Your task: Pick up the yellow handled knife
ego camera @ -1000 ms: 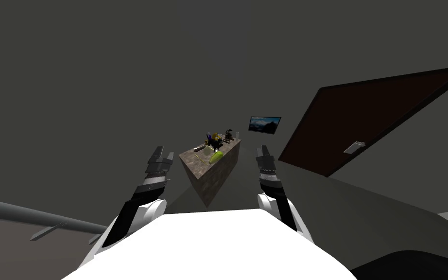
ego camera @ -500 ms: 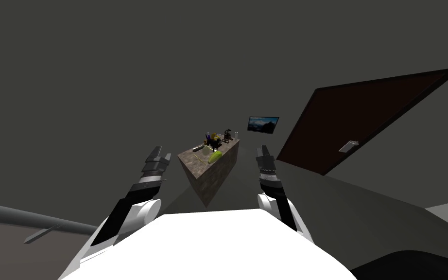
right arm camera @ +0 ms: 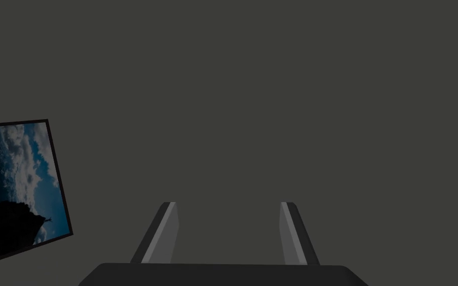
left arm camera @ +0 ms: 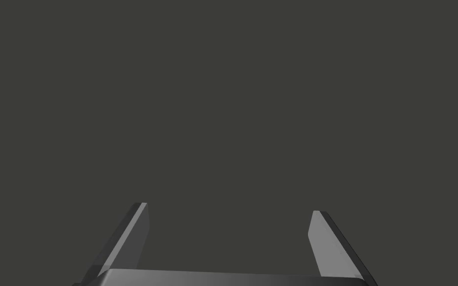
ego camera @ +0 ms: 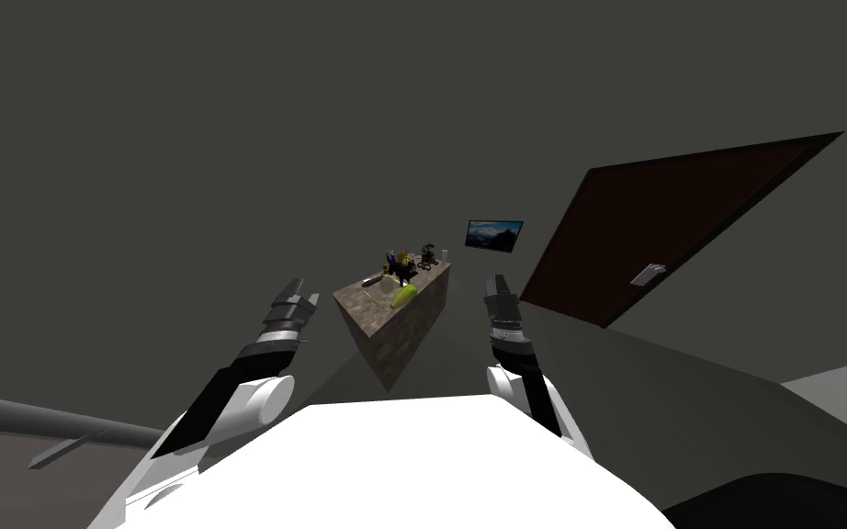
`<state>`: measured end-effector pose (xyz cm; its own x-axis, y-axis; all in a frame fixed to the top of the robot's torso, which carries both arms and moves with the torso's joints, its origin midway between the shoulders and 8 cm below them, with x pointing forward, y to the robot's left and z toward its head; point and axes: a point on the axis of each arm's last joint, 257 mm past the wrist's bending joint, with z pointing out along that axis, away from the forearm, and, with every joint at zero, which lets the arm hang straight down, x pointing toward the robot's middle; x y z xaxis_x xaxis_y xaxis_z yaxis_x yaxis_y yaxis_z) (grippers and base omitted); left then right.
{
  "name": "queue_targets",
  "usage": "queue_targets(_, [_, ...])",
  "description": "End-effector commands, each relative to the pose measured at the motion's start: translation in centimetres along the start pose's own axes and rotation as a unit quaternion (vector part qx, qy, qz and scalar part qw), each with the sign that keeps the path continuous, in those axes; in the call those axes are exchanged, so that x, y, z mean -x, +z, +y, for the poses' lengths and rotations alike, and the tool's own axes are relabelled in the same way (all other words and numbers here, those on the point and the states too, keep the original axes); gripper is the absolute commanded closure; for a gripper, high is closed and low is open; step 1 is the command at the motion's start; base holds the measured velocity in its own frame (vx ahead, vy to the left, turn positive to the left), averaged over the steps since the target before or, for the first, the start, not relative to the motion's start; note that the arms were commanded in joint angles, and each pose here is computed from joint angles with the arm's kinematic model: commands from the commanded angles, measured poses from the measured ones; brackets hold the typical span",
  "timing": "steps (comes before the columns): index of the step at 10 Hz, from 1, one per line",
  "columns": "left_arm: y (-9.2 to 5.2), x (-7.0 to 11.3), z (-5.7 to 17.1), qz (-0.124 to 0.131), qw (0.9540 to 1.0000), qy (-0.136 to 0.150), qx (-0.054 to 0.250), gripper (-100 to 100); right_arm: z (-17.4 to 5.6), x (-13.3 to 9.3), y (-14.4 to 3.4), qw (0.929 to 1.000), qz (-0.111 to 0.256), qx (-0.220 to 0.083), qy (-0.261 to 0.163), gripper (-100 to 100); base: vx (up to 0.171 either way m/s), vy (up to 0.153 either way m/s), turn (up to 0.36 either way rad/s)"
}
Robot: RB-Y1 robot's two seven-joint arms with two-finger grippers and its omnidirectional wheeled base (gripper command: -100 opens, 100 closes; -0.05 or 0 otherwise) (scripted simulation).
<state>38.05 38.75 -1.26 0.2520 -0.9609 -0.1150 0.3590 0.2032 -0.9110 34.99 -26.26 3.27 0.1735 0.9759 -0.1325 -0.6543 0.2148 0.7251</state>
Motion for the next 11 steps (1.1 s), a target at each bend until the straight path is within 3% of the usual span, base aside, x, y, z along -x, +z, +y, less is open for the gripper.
queue_targets(1, [0.1, 1.1, 0.9, -0.005, 0.9998, 0.002, 0.022, -100, 0.0, 0.0, 0.0, 1.0000, 0.000, 0.000, 0.000, 0, -0.004, -0.017, -0.065])
queue_targets(3, [0.0, 1.0, 1.9, -0.004, 0.9992, 0.001, 0.040, -100, 0.0, 0.0, 0.0, 1.0000, 0.000, 0.000, 0.000, 0, -0.005, -0.010, -0.009])
queue_targets(6, [0.2, 2.8, 3.2, -0.012, 0.9970, 0.003, 0.076, -100, 0.0, 0.0, 0.0, 1.0000, 0.000, 0.000, 0.000, 0, -0.003, -0.016, -0.061])
queue_targets(11, [-0.2, 3.5, 5.8, -0.011, 0.9914, 0.002, 0.131, -100, 0.0, 0.0, 0.0, 1.0000, 0.000, 0.000, 0.000, 0, 0.002, -0.009, -0.030])
